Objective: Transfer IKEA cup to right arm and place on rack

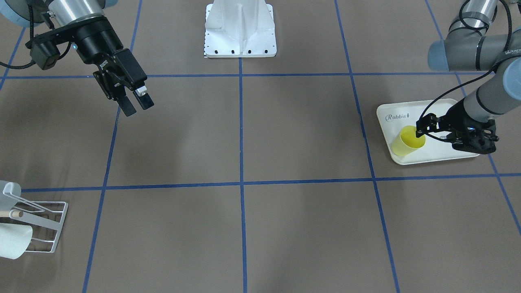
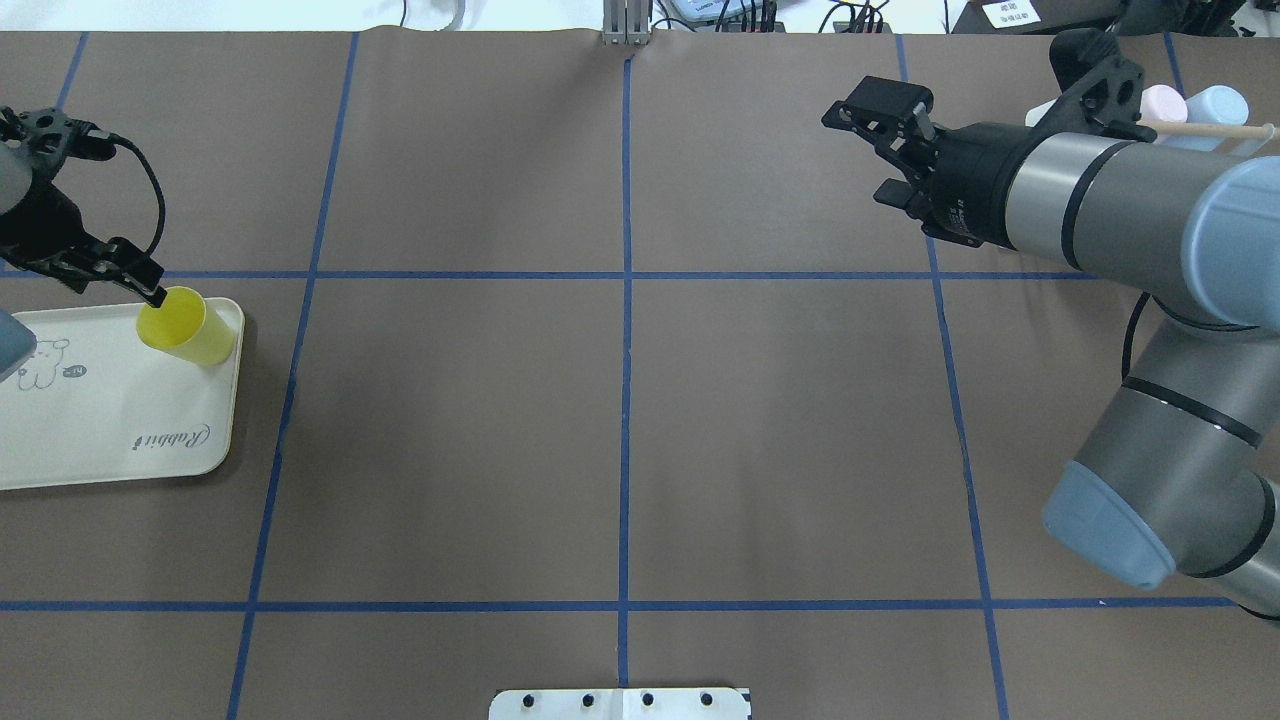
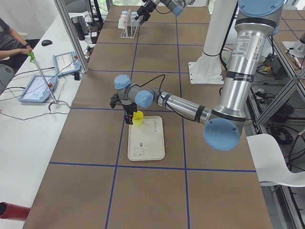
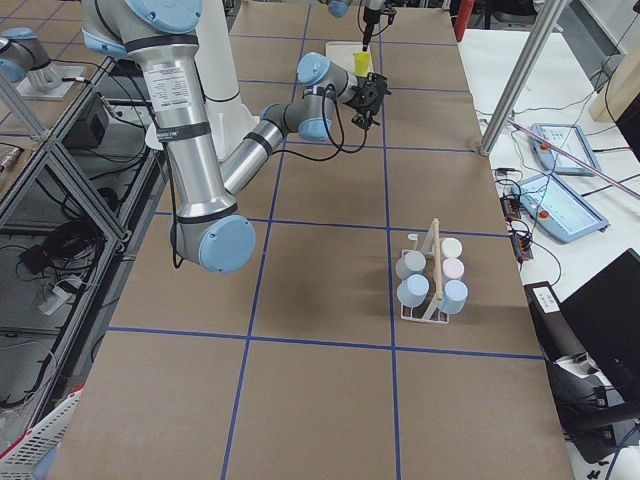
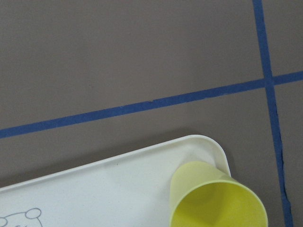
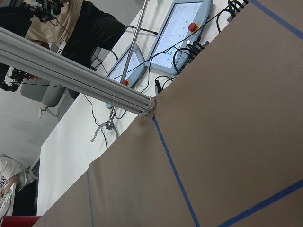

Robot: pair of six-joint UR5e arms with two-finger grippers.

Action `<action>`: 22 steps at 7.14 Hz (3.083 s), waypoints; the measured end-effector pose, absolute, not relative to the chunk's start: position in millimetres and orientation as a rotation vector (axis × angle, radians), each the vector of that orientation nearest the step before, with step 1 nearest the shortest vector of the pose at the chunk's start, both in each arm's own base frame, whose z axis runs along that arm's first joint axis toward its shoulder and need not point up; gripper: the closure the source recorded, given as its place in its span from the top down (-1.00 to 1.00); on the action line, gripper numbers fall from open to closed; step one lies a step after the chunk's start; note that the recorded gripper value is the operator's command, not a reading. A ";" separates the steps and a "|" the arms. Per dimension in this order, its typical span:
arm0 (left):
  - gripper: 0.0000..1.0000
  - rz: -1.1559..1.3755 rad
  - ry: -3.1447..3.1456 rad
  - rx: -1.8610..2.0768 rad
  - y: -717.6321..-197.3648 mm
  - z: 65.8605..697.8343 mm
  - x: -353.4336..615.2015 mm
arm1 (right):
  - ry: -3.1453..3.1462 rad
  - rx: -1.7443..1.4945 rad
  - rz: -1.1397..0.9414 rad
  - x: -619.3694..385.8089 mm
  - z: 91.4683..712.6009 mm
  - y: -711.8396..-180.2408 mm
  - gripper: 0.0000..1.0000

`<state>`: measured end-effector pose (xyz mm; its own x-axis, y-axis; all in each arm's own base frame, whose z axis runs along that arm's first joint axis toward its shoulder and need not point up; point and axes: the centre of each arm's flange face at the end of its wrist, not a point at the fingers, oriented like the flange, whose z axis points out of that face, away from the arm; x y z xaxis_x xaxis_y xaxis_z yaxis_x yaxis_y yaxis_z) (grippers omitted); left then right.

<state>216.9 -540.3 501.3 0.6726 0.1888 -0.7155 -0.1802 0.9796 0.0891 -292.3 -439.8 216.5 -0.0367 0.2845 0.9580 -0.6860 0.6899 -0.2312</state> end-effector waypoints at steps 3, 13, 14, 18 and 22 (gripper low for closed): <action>0.37 0.230 0.801 -0.008 -537.9 505.7 235.0 | -1.399 0.362 0.806 -293.1 218.0 -440.3 0.99; -1.00 0.230 0.806 -0.005 -539.8 503.8 234.9 | -1.389 0.364 0.804 -296.1 221.2 -443.0 0.99; -1.00 0.199 0.809 0.013 -543.7 494.5 214.9 | -1.395 0.365 0.803 -295.9 220.5 -442.5 0.99; -1.00 -0.197 0.874 0.022 -579.8 386.5 167.4 | -1.440 0.365 0.793 -302.4 224.2 -443.4 0.99; -1.00 -0.474 1.164 0.034 -571.8 319.3 232.1 | -1.560 0.282 0.823 -330.2 225.0 -438.6 0.99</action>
<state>232.1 -571.8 319.3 0.3085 -0.3411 -0.8879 0.3760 0.9012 -0.2156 -330.2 -438.6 225.0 -0.1838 0.2831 0.9413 -0.6175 0.7119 -0.3346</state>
